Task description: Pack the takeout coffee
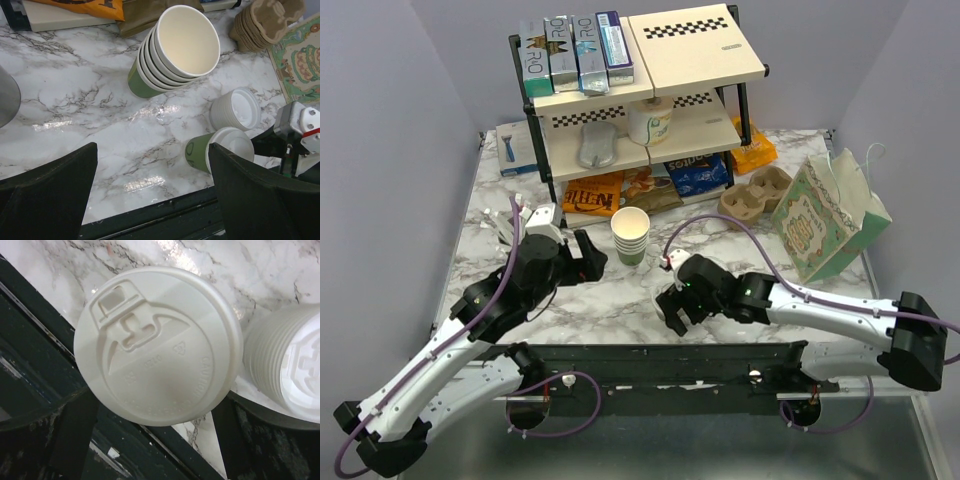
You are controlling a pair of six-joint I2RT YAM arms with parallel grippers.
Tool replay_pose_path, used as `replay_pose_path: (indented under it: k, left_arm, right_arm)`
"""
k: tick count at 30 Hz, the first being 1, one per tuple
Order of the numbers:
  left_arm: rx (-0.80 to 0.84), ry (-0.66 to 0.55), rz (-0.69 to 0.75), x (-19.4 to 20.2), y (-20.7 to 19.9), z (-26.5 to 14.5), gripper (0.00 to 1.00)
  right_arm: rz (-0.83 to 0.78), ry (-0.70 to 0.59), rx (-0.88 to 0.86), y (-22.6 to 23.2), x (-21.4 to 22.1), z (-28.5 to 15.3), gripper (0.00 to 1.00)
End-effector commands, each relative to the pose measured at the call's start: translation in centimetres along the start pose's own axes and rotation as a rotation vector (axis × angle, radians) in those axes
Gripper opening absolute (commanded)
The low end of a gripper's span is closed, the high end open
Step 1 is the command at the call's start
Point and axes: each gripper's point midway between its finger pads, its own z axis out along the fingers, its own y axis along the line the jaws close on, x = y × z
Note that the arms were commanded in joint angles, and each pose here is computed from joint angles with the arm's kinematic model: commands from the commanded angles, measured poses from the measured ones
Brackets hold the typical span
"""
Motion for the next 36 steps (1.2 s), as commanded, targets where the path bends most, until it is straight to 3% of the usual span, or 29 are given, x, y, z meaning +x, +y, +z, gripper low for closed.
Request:
replay_pose_path:
  k: [1, 13, 19, 30, 36]
  left_arm:
    - [0.032, -0.043, 0.008, -1.7, -0.9, -1.0, 0.99]
    - [0.003, -0.055, 0.000, -2.2, -0.4, -1.4, 0.99]
    - [0.000, -0.058, -0.005, -2.3, -0.4, -1.6, 0.99]
    - [-0.020, -0.043, -0.011, -1.9, 0.0, -1.5, 0.99]
    - [-0.215, -0.011, -0.084, -0.7, 3.3, -1.4, 0.99]
  right_arm:
    - [-0.045, -0.099, -0.044, 1.1, -3.3, 1.1, 0.96]
    - [-0.115, -0.197, -0.208, 6.0, -9.4, 3.9, 0.95]
    - [-0.118, -0.212, -0.196, 6.5, -11.2, 5.9, 0.94]
    - [-0.107, -0.065, -0.050, 2.9, -4.9, 7.7, 0.93]
    - [-0.264, -0.248, -0.247, 6.9, -8.3, 3.8, 0.94]
